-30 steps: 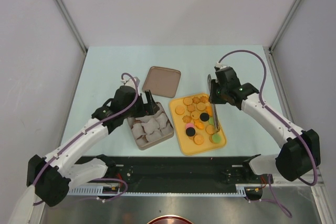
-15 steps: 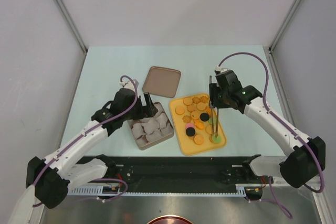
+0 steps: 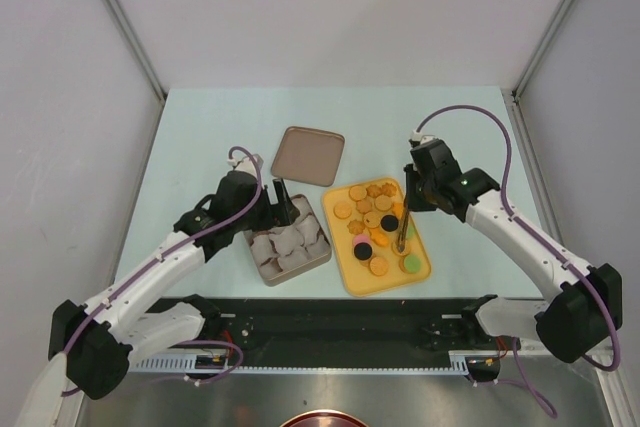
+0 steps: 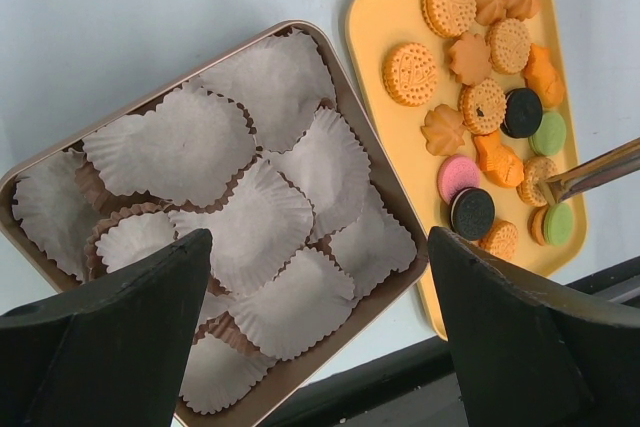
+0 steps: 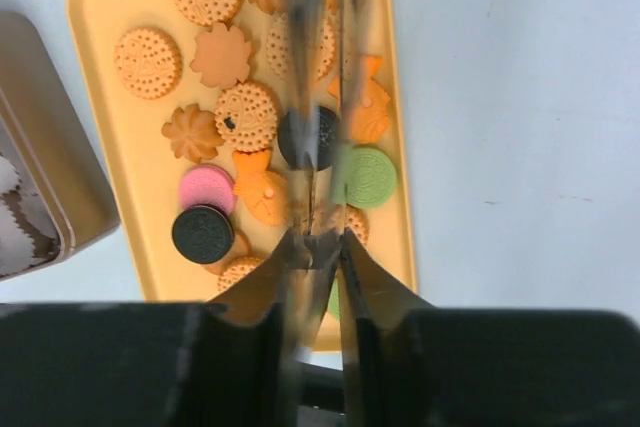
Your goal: Pack the cookies
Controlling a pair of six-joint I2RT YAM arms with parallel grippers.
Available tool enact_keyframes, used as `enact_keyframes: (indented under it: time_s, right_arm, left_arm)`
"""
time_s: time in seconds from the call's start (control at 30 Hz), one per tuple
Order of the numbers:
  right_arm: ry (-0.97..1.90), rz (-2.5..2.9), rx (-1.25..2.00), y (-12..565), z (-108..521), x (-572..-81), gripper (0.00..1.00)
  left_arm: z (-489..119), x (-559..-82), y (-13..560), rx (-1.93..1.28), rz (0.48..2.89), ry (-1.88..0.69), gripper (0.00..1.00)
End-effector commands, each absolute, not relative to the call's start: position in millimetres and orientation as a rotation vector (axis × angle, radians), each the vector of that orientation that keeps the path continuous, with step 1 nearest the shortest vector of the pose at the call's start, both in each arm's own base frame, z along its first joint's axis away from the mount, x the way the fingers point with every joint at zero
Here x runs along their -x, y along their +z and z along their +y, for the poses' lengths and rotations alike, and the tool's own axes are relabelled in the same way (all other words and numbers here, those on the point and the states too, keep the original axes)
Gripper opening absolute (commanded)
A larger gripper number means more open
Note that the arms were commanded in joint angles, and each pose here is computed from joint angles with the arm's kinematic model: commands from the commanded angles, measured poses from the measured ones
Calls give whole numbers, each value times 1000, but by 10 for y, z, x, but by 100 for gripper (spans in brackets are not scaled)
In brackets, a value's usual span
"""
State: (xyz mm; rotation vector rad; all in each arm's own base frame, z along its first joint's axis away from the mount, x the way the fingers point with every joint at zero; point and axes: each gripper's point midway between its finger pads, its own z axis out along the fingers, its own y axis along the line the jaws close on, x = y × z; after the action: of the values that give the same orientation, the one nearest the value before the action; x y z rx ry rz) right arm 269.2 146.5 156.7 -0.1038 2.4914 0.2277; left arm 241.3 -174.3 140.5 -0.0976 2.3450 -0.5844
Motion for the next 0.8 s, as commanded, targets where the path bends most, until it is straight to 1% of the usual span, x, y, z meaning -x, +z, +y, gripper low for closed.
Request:
enact_keyframes:
  time_s: [0.0,0.07,0.17,0.2,0.3,0.43,0.47,0.6,0.67,0.77]
  right_arm:
    - [208,2425,55,1882,1389,-2742,14]
    - [191,2396,15,2083,1296,-2814,6]
    - [135,2398,-49,2266,1062,-2820,0]
    - [118,2390,-68,2394,971,-2820,0]
    - [69,2418,-157,2513,652,-2932,0]
    - [-63,2502,-273,2258,310,-3241,0]
    - [-91,2544,-295,2091,266,-3338,0]
    - [-76,2541,-395,1783,127,-3731,0]
    - [-41,2553,-404,1658,167,-3855,0]
    - [-79,2558,-414,1497,124,-4069,0]
  left_arm:
    - [-1793,-2451,1529,96,2313,-614,94]
    - [-1806,-2446,1551,88,2310,-623,93]
    - [-1858,-2436,1637,64,2295,-665,93]
    - [-1876,-2436,1671,54,2288,-675,93]
    - [-1922,-2435,1754,24,2264,-711,93]
    - [-1985,-2428,1797,-10,2249,-749,94]
    - [-2006,-2418,1793,-18,2252,-763,93]
    - [-2016,-2386,1778,-25,2256,-780,93]
    - [-1997,-2375,1791,-22,2247,-777,93]
    - [-1946,-2346,1831,-17,2231,-766,93]
